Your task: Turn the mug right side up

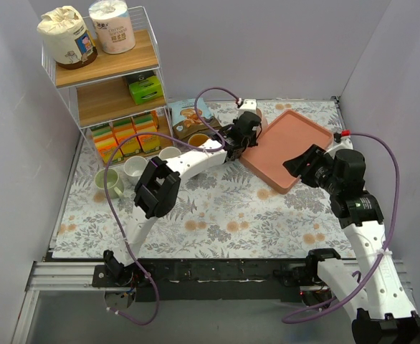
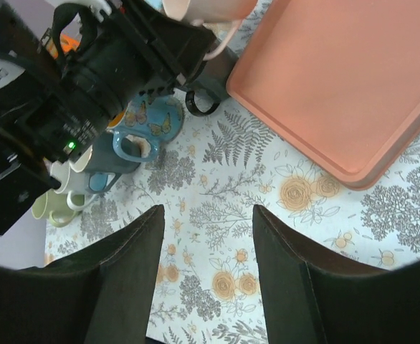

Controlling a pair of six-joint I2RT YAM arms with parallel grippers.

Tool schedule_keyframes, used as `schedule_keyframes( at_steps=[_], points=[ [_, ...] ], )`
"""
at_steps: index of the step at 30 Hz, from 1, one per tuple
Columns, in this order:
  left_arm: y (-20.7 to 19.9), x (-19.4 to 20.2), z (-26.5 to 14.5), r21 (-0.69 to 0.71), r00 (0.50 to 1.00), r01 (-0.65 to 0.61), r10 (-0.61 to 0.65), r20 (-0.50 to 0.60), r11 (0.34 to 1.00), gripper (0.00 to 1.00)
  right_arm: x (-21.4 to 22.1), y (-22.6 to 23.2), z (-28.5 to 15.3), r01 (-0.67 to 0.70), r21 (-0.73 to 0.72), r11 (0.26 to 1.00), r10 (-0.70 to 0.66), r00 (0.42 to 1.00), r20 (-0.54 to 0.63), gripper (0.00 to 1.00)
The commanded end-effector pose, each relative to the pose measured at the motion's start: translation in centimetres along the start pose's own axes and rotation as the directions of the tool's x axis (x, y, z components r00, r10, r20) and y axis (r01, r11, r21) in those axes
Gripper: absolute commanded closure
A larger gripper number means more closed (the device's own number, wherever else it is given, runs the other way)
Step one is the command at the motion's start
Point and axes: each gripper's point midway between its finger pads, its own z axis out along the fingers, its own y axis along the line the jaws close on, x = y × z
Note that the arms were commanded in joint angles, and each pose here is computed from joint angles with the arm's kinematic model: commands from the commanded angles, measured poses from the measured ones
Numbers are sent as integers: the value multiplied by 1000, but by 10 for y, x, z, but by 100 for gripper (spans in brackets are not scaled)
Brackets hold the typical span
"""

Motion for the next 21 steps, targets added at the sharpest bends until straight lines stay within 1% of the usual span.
schedule_keyframes(
  at_steps=[1, 4, 7, 13, 17, 21],
  points=[
    [-4, -73, -1, -53, 971, 79, -65, 230, 995, 100, -11, 5, -16, 20, 6, 1000, -20, 999, 46, 41],
    [-1, -66, 15, -87, 970, 65, -43, 237, 994, 100, -8, 2, -22, 20, 18, 1000, -21, 999, 42, 41],
    [1, -52, 32, -118, 975, 17, 10, 223, 993, 100, -6, -1, -28, 31, 40, 999, -33, 999, 44, 41],
    [4, -37, 49, -138, 975, -30, 60, 215, 990, 100, -3, -10, -38, 45, 81, 996, -49, 998, 46, 41],
    [4, -29, 55, -139, 976, -56, 83, 200, 989, 100, -3, -11, -41, 57, 89, 994, -61, 997, 48, 41],
    [-15, -21, 48, -87, 976, -113, 127, 178, 990, 100, -2, -14, -40, 66, 99, 993, -71, 997, 44, 40]
  ],
)
